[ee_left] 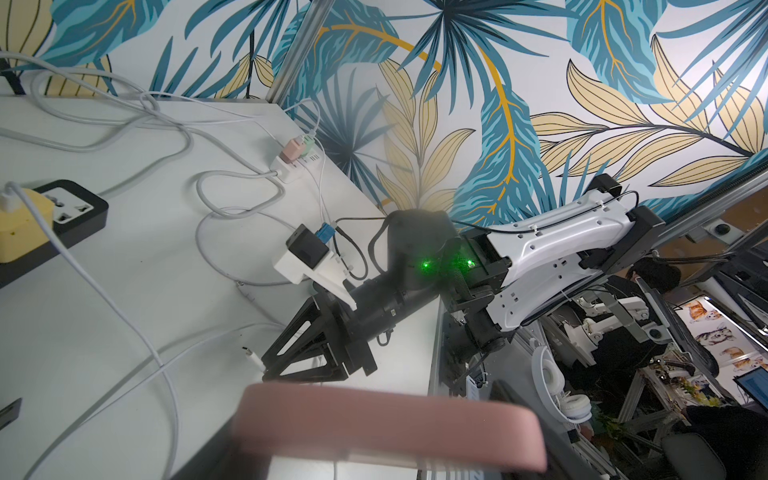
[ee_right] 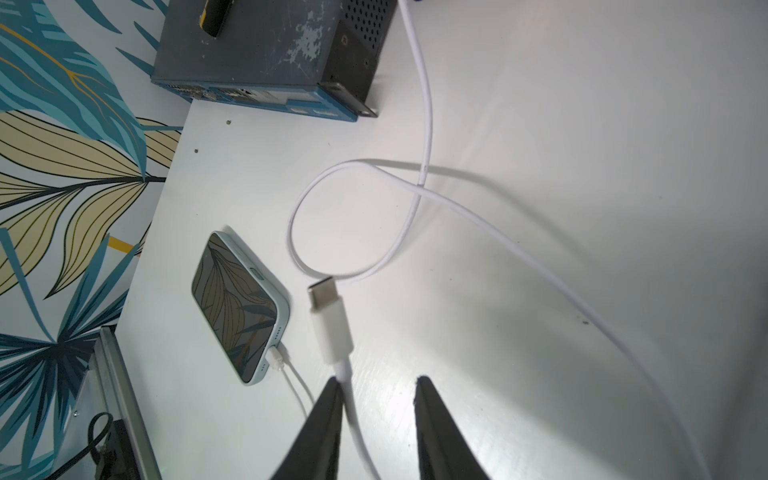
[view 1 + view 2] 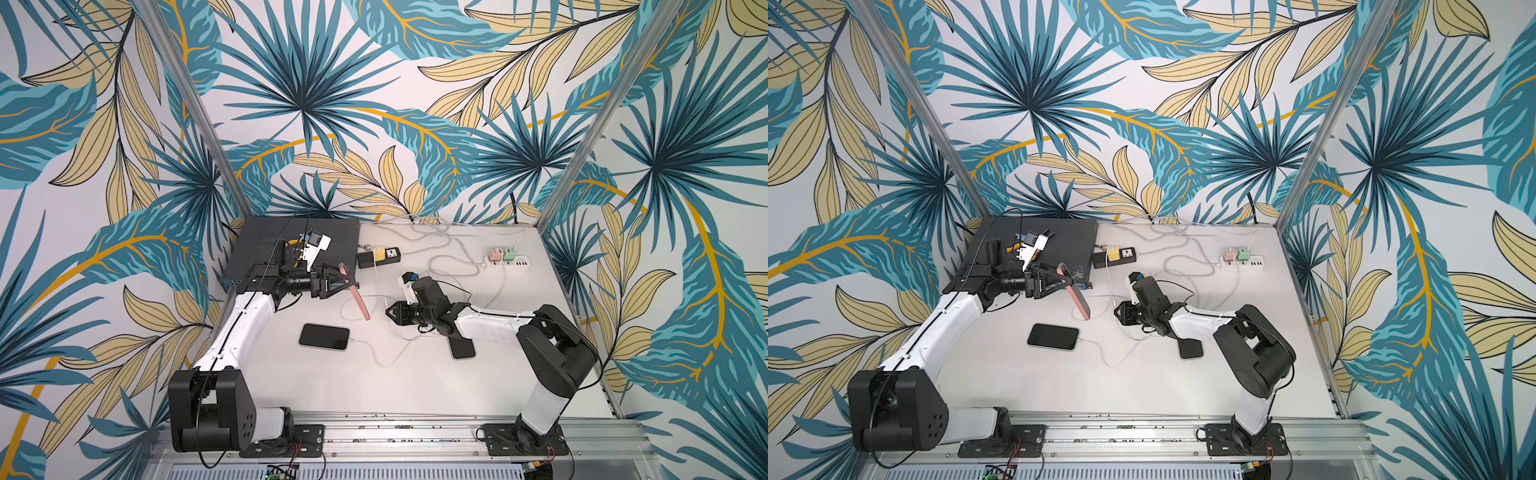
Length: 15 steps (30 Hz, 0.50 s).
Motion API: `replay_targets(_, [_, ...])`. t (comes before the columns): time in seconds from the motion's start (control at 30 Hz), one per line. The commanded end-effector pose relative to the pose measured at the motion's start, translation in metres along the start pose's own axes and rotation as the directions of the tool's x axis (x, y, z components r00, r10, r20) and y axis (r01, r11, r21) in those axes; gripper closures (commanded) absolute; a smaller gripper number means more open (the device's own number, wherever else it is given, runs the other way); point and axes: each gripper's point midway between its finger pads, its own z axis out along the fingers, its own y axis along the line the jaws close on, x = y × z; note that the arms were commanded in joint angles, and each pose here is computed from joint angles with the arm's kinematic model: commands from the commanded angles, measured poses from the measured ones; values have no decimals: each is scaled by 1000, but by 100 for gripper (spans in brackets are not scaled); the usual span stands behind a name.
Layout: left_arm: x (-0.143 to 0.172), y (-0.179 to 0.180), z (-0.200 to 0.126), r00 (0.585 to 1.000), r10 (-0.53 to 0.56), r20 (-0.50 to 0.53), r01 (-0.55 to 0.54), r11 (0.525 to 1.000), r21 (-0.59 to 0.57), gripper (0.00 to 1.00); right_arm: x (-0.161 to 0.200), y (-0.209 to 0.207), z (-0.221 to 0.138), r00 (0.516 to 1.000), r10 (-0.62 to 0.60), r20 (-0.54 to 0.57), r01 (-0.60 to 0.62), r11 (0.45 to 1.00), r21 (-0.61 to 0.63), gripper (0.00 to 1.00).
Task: Unplug the charging cable from the phone
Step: Remove the charging cable from the phone.
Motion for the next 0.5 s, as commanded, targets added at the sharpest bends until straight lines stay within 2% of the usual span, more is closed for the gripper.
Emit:
replay_targets(0.0, [-5,-15,-4,999,47,13,-48,998,45,69,-12,11,-9,1000,-21,22,22,999,-49,55])
replay_targets(0.13, [-4,-15,-4,999,46,13,-47,998,47,69,-20,19,-19,998,-51,36,54,994,-96,46])
replay_targets(0.33, [-4,-16,-4,999,47,13,-48,998,52,69,-38,46,-38,988,-127,90,146,957,-251,33])
replay_targets(0.47, [-4,-18,-4,999,47,12,-48,997,59,69,-41,78,-53,978,-179,106,207,886,-414,24])
